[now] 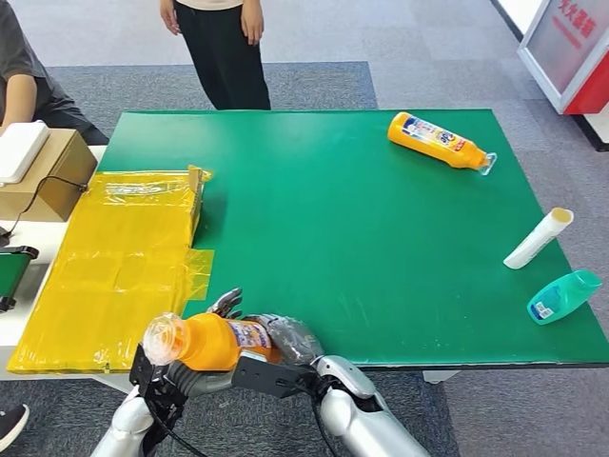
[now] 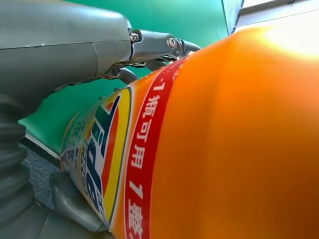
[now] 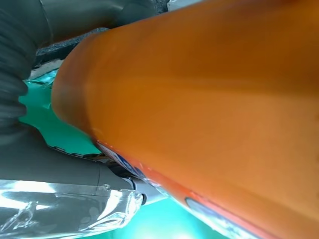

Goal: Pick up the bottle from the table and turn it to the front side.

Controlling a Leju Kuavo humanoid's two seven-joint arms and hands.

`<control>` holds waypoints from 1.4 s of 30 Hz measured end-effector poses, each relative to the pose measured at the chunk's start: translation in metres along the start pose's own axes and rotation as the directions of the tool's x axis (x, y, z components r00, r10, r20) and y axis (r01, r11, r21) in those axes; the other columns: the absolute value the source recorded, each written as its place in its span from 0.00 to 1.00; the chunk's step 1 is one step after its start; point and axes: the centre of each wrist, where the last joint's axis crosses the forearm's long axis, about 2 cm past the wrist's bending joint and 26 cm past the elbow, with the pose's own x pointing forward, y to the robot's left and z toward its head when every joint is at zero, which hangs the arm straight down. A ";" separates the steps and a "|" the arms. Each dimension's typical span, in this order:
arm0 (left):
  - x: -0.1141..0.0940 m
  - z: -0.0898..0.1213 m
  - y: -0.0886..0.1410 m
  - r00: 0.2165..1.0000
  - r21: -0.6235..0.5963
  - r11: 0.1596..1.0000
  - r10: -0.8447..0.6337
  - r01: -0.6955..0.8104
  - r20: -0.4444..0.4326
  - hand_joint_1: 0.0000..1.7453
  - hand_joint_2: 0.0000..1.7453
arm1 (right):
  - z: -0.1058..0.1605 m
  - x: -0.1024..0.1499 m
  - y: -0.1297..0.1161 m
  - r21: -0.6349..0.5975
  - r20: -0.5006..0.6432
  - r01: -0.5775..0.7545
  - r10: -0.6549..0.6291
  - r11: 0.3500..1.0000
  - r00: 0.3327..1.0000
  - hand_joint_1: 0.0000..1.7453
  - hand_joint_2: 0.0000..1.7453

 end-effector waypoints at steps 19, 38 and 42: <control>0.046 -0.017 0.001 0.944 0.068 0.946 -0.322 0.317 0.077 1.00 1.00 | 0.008 0.000 0.001 -0.052 -0.035 0.030 -0.032 0.998 0.999 0.00 1.00; 0.133 0.029 0.102 0.252 -0.054 0.320 -0.830 0.946 -0.497 1.00 1.00 | 0.074 -0.041 -0.024 -0.276 -0.184 0.185 -0.241 0.943 0.953 0.00 1.00; 0.132 0.037 0.123 0.097 -0.143 0.205 -0.836 0.968 -0.541 1.00 1.00 | 0.078 -0.045 -0.024 -0.282 -0.185 0.199 -0.257 0.939 0.949 0.00 1.00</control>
